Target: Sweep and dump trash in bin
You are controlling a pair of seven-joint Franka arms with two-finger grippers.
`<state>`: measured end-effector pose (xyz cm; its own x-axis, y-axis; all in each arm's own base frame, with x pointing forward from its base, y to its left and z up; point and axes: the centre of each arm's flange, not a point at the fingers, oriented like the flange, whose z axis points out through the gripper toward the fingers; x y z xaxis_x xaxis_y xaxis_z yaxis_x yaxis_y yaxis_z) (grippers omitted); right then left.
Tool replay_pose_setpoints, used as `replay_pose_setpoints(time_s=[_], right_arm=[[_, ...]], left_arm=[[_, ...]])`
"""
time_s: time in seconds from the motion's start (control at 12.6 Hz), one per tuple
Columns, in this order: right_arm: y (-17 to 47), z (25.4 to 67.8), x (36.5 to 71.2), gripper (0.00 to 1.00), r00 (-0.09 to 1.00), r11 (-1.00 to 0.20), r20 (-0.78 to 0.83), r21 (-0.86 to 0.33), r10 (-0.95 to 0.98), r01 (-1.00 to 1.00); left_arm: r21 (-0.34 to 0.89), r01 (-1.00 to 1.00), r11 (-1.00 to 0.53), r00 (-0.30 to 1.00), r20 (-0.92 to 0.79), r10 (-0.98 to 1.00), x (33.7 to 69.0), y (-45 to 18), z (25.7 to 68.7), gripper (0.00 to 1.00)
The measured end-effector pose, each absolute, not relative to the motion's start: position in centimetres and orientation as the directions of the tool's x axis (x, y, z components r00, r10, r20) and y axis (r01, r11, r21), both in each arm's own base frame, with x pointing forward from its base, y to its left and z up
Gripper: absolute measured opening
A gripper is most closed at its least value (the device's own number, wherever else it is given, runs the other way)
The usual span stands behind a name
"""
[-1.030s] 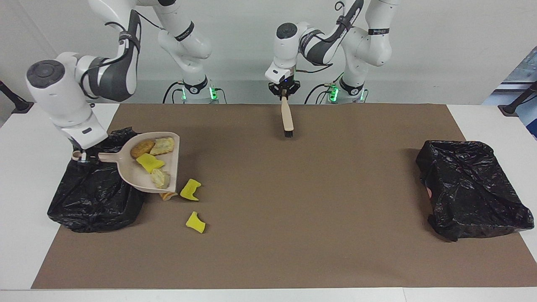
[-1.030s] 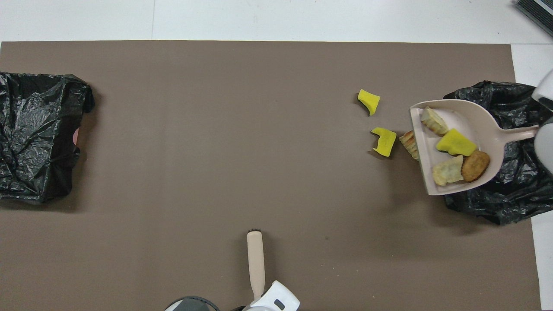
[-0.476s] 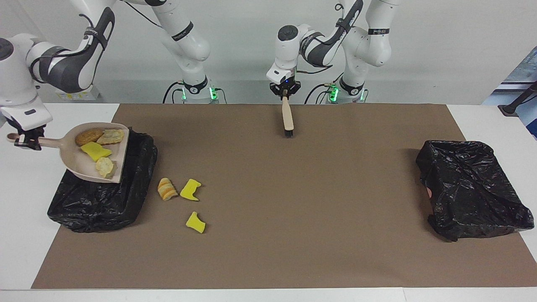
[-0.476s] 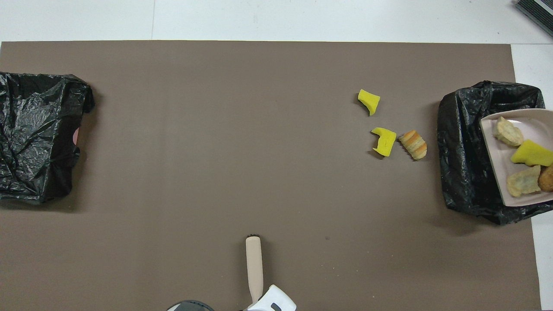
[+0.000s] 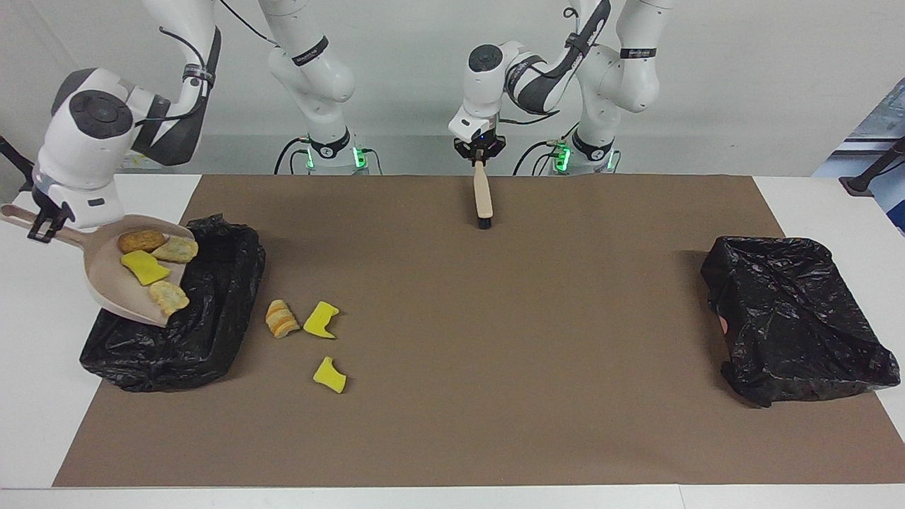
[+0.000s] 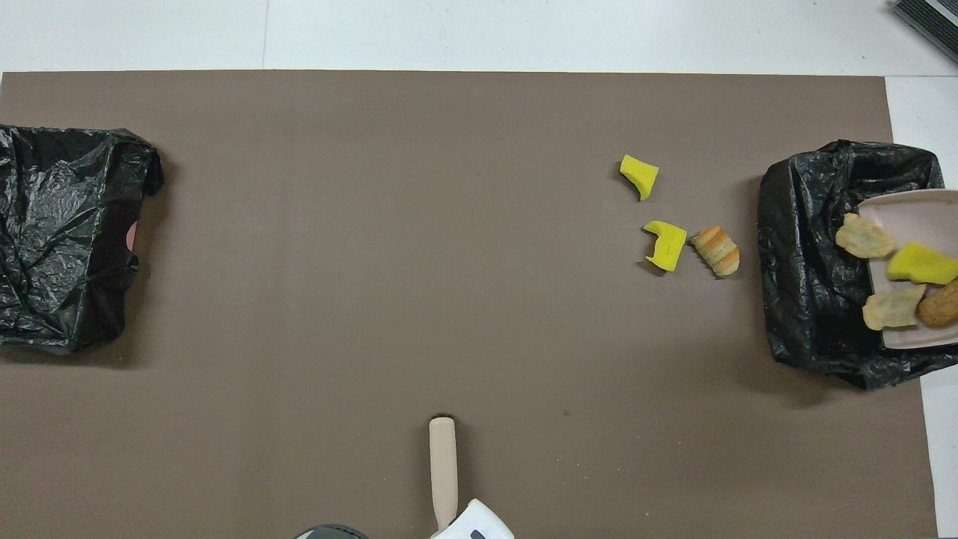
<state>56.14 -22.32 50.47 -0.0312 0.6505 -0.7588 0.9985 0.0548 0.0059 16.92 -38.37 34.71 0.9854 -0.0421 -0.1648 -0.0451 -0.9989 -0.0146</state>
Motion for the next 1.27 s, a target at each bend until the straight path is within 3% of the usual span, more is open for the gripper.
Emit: replay_pose_setpoints(time_s=[0.24,0.4,0.63,0.79,0.95,1.27], right_arm=[[-21.5,51.7,55.8,0.32,-0.078,0.106,-0.825,-0.021,0.56,0.994],[-21.6,52.9,55.7,0.32,-0.07,0.111,-0.84,-0.012,0.538,0.994],[-21.1,56.8,55.2,0.32,-0.031,0.121,-0.859,0.036,0.512,0.992],[-20.6,57.9,55.0,0.32,-0.022,0.123,-0.834,0.055,0.551,0.991],[-19.9,57.3,55.1,0.32,0.011,0.092,-0.76,0.093,0.65,0.991],[-18.9,55.4,54.5,0.32,0.14,-0.078,-0.535,0.136,0.833,0.988]], left_arm=[[-0.014,-0.054,-0.998,0.984,-0.168,-0.051,17.0,-38.3,34.6,0.26],[-0.011,-0.05,-0.999,0.984,-0.171,-0.047,17.0,-38.3,34.6,0.38],[0.005,-0.021,-1.0,0.985,-0.17,-0.022,19.0,-38.2,34.7,0.45],[0.03,-0.021,-0.999,0.985,-0.169,-0.026,22.7,-38.2,35.0,0.63],[0.066,-0.045,-0.997,0.986,-0.156,-0.055,27.7,-37.8,35.9,0.91],[0.019,-0.129,-0.991,0.989,-0.067,-0.13,38.2,-33.6,39.7,1.0]])
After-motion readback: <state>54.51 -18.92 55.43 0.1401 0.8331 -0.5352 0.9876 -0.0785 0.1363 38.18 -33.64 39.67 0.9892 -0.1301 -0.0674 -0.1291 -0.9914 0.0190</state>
